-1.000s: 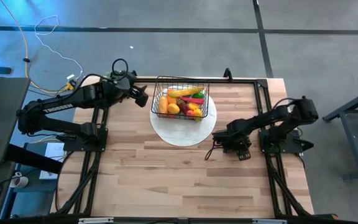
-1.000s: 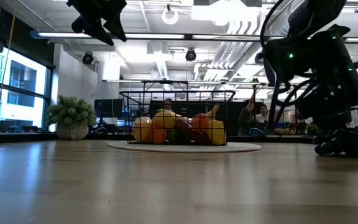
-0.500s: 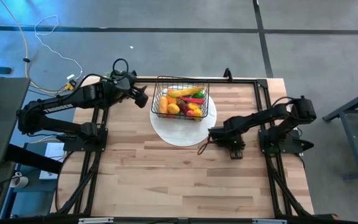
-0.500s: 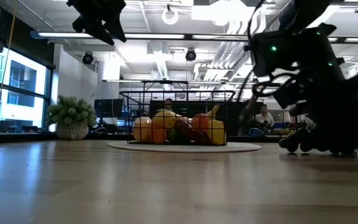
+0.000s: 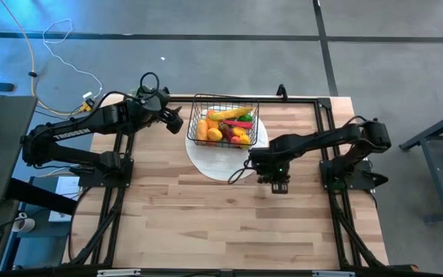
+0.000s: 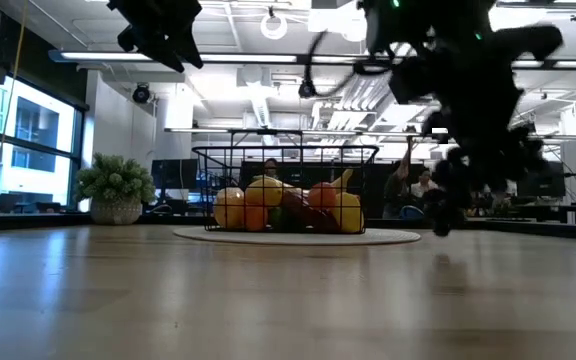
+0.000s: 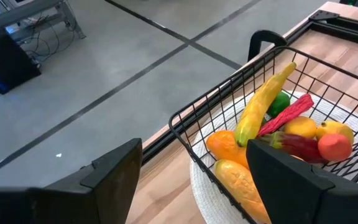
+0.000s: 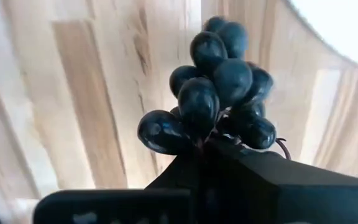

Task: Build produce basket
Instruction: Put the grapes into the wire basket

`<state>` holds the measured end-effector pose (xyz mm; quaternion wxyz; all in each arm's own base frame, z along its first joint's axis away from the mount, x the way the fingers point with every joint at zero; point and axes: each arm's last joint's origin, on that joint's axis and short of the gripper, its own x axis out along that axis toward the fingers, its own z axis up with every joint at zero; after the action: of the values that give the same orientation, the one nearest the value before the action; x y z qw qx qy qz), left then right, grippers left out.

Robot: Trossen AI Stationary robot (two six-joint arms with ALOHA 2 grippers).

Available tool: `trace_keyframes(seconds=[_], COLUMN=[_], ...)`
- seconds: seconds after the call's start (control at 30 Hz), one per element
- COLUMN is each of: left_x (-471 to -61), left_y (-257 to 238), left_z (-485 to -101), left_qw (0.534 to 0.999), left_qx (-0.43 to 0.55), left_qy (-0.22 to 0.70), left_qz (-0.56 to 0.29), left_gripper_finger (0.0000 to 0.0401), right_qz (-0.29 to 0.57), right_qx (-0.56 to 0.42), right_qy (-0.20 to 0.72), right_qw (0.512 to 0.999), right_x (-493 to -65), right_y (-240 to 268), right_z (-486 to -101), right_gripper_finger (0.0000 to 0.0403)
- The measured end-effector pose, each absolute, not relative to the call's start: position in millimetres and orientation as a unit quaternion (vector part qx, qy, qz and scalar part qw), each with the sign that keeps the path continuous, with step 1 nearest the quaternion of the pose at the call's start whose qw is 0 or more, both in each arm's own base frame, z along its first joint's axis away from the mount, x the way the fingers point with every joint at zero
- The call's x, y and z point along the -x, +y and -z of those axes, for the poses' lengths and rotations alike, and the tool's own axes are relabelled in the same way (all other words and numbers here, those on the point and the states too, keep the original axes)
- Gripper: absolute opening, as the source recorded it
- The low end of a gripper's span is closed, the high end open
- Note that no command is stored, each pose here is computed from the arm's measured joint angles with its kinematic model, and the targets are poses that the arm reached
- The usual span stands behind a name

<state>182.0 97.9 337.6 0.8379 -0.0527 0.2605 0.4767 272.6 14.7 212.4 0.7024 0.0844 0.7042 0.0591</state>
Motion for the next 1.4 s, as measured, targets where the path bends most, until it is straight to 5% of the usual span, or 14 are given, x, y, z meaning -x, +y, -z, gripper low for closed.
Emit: trace_keyframes(seconds=[0.37,0.77,1.1,1.4], left_x=[-182,-182,-182,-182], left_y=[98,98,97,97], left_z=[-337,-337,-337,-337], left_qw=[0.842,0.840,0.838,0.839], left_qx=[0.056,0.078,0.102,0.102], left_qy=[0.261,0.249,0.239,0.241], left_qz=[-0.470,-0.476,-0.479,-0.477], left_gripper_finger=[0.0280,0.0280,0.0280,0.0280], right_qz=[-0.059,-0.009,-0.009,-0.086], right_qx=[-0.050,0.077,0.129,0.209], right_qy=[0.635,0.521,0.445,0.506], right_qw=[0.769,0.850,0.886,0.832], right_x=[-297,-306,-330,-357], right_y=[6,-56,-103,-122], right_z=[-283,-358,-350,-298], right_gripper_finger=[0.0000,0.0000,0.0000,0.0000])
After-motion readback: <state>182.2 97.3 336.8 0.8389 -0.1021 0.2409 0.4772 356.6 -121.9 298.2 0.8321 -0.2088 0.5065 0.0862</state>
